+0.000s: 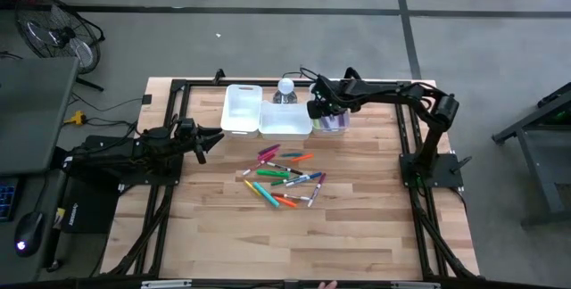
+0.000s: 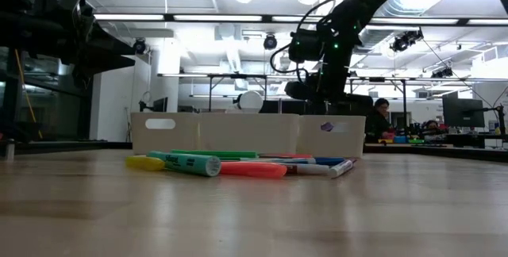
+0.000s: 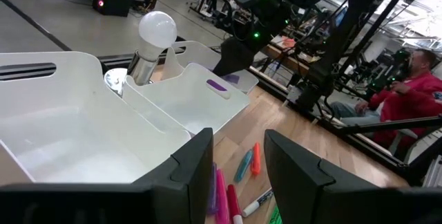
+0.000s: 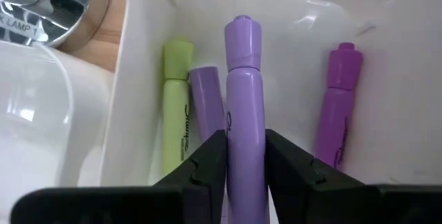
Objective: Pick & Place Markers
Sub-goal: Put the purple highlighter pen into the right white bin, then put the green highlighter pen into the right white bin
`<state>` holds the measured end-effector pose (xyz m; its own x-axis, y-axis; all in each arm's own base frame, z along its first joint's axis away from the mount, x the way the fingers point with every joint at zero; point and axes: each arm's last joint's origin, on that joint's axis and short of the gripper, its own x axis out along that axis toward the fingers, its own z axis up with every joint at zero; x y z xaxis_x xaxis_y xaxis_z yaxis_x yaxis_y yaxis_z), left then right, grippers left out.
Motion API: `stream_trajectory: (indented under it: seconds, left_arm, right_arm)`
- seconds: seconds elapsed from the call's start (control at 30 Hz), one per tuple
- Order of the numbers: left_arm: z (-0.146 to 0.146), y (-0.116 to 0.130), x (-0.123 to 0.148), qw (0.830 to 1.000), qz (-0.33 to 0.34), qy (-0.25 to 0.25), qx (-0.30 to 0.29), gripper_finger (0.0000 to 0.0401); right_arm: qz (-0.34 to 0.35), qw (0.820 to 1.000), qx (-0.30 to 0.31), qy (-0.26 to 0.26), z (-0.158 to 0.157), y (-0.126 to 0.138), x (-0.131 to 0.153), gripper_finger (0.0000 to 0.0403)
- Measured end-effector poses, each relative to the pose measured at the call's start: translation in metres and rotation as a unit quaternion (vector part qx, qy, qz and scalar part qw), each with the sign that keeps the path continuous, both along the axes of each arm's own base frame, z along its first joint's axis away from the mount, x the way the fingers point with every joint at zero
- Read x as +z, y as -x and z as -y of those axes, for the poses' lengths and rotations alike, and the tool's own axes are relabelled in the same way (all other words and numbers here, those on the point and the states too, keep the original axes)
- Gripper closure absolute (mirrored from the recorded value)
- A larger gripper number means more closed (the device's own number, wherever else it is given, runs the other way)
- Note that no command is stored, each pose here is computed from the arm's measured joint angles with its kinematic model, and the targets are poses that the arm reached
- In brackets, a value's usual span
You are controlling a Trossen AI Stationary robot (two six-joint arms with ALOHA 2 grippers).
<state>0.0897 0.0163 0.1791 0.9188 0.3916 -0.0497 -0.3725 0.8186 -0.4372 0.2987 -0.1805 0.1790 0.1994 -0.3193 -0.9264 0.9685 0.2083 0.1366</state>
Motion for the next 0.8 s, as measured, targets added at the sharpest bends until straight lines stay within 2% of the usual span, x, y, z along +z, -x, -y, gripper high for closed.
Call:
stream_trajectory:
  seconds: [0.23,0.53,0.63,0.8]
  left_arm:
    - [0.0,0.0,0.0,1.0,0.0,0.0,0.0,0.0272]
    - [0.0,0.0,0.0,1.0,0.0,0.0,0.0,0.0272]
    - [0.0,0.0,0.0,1.0,0.0,0.0,0.0,0.0272]
    - [0.0,0.0,0.0,1.0,0.0,0.0,0.0,0.0272]
  right_arm:
    - [0.002,1.0,0.02,-0.009,-0.001,0.0,0.0,0.032]
    - [0.009,0.999,0.04,0.004,-0.002,0.0,0.008,0.0319]
    - [0.012,0.999,0.045,0.01,-0.003,0.002,0.014,0.0304]
    - [-0.001,0.999,0.045,0.016,-0.005,0.006,0.019,0.0255]
